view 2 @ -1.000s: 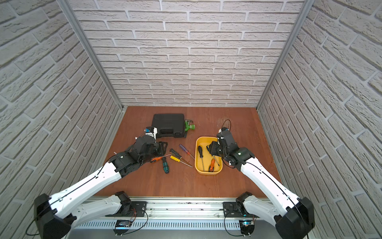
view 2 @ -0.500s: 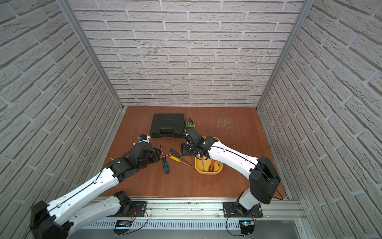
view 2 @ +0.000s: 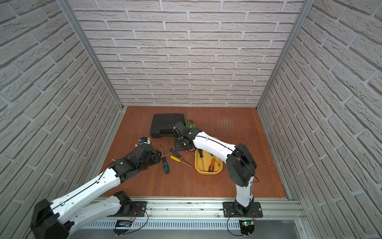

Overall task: Put the screwdriver on the desktop into the storage box
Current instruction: Pick up the screwdriver from the center of the board.

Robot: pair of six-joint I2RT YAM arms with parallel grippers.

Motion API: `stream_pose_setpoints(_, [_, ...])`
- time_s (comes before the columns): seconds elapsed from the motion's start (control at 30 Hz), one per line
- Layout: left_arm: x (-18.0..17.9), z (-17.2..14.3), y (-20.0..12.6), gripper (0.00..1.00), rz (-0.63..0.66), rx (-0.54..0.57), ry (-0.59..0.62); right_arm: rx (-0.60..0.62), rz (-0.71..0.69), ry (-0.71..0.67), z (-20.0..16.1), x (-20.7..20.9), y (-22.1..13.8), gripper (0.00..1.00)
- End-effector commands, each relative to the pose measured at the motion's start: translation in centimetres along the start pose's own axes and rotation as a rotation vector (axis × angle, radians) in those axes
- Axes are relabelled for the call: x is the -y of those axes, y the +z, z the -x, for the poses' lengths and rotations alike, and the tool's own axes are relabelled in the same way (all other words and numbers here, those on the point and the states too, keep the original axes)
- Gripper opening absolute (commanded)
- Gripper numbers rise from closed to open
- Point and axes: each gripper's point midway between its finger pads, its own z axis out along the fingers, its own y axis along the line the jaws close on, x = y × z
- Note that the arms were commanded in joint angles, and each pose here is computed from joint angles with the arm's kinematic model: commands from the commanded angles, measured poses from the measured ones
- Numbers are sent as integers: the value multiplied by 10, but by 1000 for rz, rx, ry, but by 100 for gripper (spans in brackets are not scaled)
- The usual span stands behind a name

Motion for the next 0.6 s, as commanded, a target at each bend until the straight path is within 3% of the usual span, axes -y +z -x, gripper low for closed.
stream_pose_setpoints(0.0, [3, 2, 2, 44, -17, 7, -9, -42, -64, -38, -5, 8, 4, 49])
stream_pose_setpoints(0.57, [-2, -5, 9, 45, -10, -15, -5, -151, -151, -23, -13, 35, 51, 48])
